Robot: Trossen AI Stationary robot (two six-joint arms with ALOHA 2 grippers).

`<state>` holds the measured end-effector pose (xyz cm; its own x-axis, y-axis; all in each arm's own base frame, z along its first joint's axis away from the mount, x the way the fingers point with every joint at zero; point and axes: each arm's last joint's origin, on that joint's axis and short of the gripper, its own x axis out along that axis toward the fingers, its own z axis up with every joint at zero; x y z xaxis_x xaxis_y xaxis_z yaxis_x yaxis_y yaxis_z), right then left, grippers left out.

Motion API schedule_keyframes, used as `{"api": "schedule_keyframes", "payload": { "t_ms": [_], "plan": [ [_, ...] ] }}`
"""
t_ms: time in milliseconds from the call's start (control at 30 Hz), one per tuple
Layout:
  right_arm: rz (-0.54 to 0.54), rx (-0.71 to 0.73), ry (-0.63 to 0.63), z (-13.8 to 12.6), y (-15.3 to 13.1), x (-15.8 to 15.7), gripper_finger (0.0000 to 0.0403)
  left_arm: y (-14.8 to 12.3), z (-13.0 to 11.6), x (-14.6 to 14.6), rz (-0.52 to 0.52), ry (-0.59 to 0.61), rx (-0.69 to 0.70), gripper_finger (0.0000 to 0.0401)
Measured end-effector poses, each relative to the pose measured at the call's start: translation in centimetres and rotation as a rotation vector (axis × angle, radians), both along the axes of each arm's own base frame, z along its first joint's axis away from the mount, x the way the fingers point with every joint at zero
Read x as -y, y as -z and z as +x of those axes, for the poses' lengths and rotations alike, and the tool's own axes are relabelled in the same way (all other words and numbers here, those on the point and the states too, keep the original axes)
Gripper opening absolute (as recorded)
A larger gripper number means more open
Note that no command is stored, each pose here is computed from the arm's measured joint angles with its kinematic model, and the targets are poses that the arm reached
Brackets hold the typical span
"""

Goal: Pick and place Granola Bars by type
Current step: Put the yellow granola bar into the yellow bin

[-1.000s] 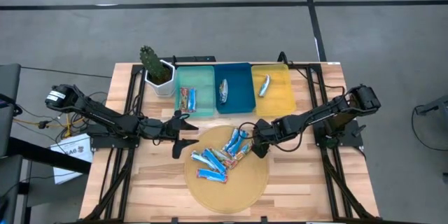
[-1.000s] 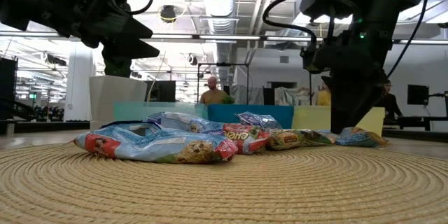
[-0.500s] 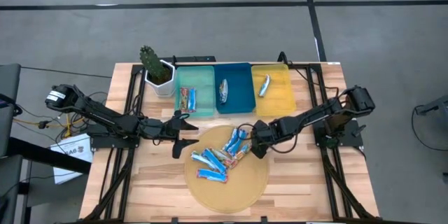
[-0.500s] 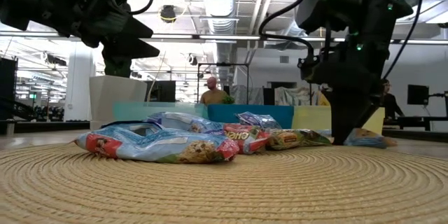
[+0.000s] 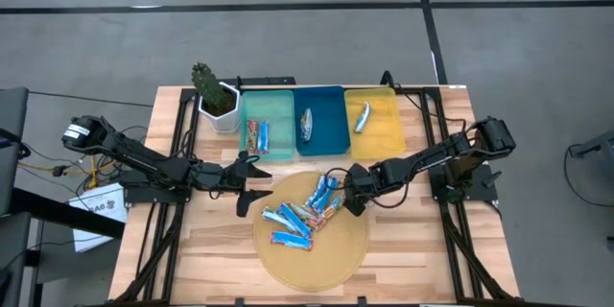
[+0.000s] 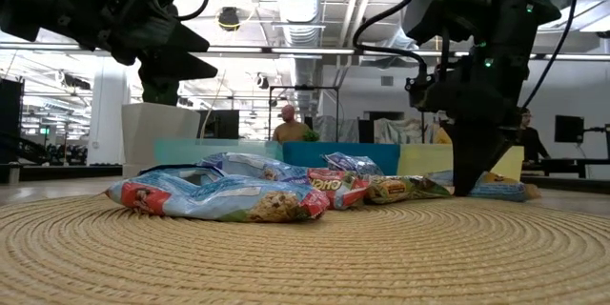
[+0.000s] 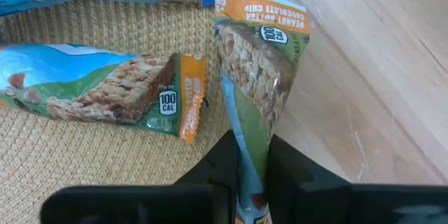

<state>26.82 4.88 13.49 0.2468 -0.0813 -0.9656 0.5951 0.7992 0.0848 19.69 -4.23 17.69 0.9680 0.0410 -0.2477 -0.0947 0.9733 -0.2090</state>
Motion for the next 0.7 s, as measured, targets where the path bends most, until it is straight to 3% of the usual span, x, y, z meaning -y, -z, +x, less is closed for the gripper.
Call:
{"api": "schedule_keyframes", "payload": {
  "t_ms": [467, 700],
  "plan": [
    [-0.011, 0.007, -0.016, 0.1, 0.0, 0.0, 0.0026, 0.0, 0.0, 0.0, -0.014, -0.004, -0.002, 0.0249],
    [-0.048, 0.071, -0.013, -0.2, -1.6, 0.2, 0.0027, 0.0, 0.0, -0.1, -0.021, -0.024, 0.000, 0.0249]
  ]
}}
